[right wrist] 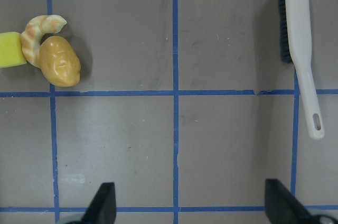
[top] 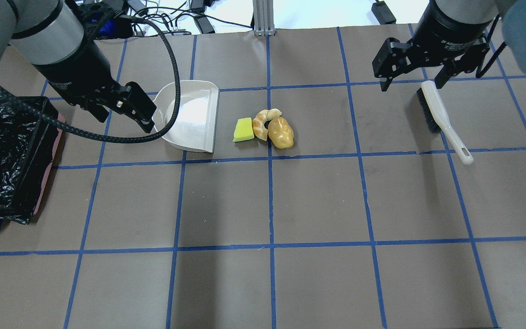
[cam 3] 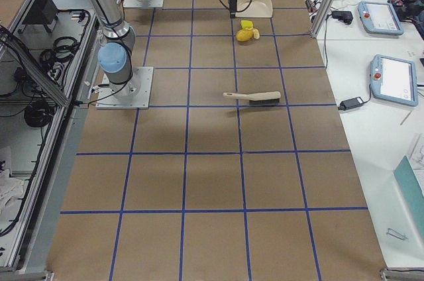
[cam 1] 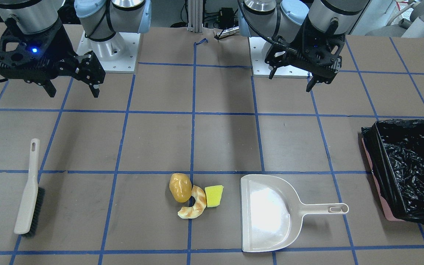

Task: Sweep and dump trash into bin
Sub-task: 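Grasp the white dustpan with the left gripper while the right grasps the brush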

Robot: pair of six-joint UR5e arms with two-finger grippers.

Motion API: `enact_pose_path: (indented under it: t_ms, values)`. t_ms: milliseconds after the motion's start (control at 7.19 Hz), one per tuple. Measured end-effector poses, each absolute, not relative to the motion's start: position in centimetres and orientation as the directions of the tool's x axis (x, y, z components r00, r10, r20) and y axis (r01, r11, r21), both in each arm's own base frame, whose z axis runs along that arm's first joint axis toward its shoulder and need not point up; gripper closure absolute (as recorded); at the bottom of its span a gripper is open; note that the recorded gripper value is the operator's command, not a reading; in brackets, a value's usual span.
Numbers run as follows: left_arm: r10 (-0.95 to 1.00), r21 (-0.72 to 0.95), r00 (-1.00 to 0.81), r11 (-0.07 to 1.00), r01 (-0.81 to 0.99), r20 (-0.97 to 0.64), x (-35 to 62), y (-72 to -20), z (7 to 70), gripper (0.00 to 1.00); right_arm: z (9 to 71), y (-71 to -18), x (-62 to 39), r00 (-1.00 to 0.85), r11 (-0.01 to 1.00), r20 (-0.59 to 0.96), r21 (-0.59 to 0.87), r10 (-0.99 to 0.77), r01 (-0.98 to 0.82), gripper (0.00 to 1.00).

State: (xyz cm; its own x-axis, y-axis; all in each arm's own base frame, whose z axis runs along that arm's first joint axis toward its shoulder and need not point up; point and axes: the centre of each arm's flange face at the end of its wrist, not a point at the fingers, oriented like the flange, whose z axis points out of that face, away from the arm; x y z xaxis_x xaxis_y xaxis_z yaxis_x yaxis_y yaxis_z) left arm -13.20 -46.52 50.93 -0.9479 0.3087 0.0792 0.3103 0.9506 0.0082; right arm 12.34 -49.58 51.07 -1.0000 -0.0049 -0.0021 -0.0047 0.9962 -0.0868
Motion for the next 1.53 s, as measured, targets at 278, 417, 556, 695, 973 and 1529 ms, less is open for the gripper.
enact_pose_path:
  t_ms: [278, 417, 556, 695, 973, 1529]
  values:
    - [0.227, -0.022, -0.973, 0.974, 0.226, 0.038, -13.0, -47.6, 52.3, 0.0, 51.0, -49.8, 12.2, -1.0, 0.996, -0.002, -0.089, -0.003, -0.003, 0.0]
    - [0.202, -0.038, -0.979, 0.979, 0.201, 0.024, -12.9, -48.1, 52.5, 0.0, 51.1, -49.9, 12.0, -1.0, 0.995, -0.002, -0.095, 0.0, 0.0, 0.0]
    - [0.195, -0.041, -0.981, 0.98, 0.194, 0.022, -12.8, -48.6, 52.1, 0.0, 51.2, -49.8, 11.9, -1.0, 0.996, -0.003, -0.094, 0.005, 0.006, 0.0]
    - [0.232, -0.05, -0.973, 0.972, 0.231, 0.019, -12.6, -49.9, 51.1, 0.0, 50.7, -49.6, 11.7, -1.0, 0.999, -0.003, -0.052, 0.013, 0.014, 0.0]
    - [0.469, -0.063, -0.883, 0.881, 0.468, -0.005, -10.4, -53.7, 47.9, 0.0, 48.5, -50.3, 9.9, -0.999, 0.998, 0.01, 0.039, 0.047, 0.047, 0.0]
    - [0.744, -0.067, -0.667, 0.664, 0.745, -0.042, -2.2, -61.4, 39.9, 0.0, 38.8, -55.9, -0.8, -0.993, 0.993, 0.09, 0.084, 0.072, 0.08, 0.01]
